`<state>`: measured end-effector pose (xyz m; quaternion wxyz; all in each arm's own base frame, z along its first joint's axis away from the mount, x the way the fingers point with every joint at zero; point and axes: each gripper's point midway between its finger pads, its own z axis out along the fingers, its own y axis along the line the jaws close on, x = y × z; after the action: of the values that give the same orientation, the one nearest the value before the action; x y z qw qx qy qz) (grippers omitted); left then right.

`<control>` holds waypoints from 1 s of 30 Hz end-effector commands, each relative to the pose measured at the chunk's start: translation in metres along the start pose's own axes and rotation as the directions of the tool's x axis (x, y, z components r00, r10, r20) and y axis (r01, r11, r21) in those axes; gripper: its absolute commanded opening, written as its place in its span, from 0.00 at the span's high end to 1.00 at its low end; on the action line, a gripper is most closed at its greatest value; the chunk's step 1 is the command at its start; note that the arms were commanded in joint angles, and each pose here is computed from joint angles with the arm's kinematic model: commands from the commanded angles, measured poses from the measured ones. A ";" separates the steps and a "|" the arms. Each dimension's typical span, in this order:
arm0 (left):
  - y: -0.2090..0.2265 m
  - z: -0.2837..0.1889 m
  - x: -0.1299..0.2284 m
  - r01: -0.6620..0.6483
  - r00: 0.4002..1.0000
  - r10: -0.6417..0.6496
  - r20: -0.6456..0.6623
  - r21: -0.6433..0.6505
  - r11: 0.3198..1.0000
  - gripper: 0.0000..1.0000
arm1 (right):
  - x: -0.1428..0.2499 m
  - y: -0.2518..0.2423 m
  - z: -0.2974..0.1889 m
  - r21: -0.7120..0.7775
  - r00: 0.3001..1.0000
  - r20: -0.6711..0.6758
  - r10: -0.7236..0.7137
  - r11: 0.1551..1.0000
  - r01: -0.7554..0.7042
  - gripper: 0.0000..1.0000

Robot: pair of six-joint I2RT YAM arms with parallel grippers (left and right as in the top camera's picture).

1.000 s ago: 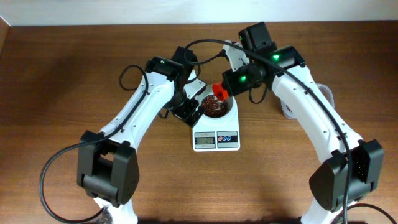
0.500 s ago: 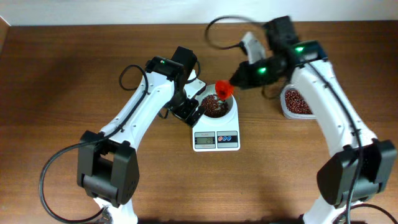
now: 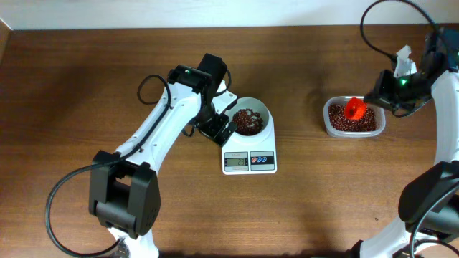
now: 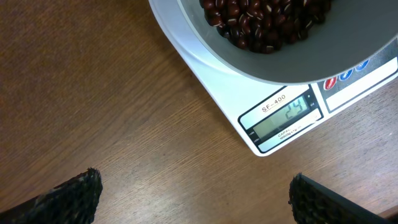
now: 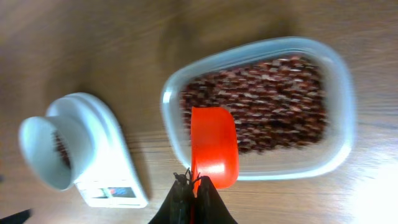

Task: Scoop item into bowl and weigh 50g on scale
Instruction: 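Move empty scoop with right gripper back to the bean tub, then dip scoop into the beans again with right gripper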

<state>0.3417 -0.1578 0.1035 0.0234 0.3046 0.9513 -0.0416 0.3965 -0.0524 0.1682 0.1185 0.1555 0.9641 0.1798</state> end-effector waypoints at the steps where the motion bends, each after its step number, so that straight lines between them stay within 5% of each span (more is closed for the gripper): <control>1: -0.001 0.002 -0.001 -0.008 1.000 0.008 -0.003 0.005 1.000 0.01 | -0.005 -0.011 -0.016 0.119 0.998 0.050 -0.030 0.993 0.024 0.96; 12: -0.001 0.002 -0.001 -0.008 1.000 0.008 -0.003 0.005 1.000 0.01 | -0.003 -0.019 0.033 0.226 0.996 -0.018 -0.085 0.970 0.087 0.96; 16: -0.001 0.002 -0.001 -0.008 1.000 0.008 -0.003 0.005 1.000 0.01 | -0.002 -0.026 0.044 0.244 0.996 -0.045 -0.074 0.966 0.083 0.73; 19: -0.001 0.002 -0.001 -0.008 1.000 0.008 -0.003 0.005 1.000 0.01 | -0.001 -0.027 0.044 0.252 0.996 -0.049 -0.075 0.964 0.085 0.66; 27: -0.001 0.002 -0.001 -0.008 1.000 0.008 -0.003 0.005 1.000 0.01 | 0.019 -0.036 0.059 0.321 0.990 -0.118 -0.082 0.940 0.116 0.65; 30: -0.001 0.002 -0.001 -0.008 1.000 0.008 -0.003 0.005 1.000 0.01 | 0.022 -0.037 0.061 0.322 0.989 -0.128 -0.078 0.940 0.116 0.76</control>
<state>0.3417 -0.1578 0.1035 0.0233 0.3044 0.9513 -0.0416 0.3861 -0.0574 0.0995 0.0515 0.1149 0.9916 0.0287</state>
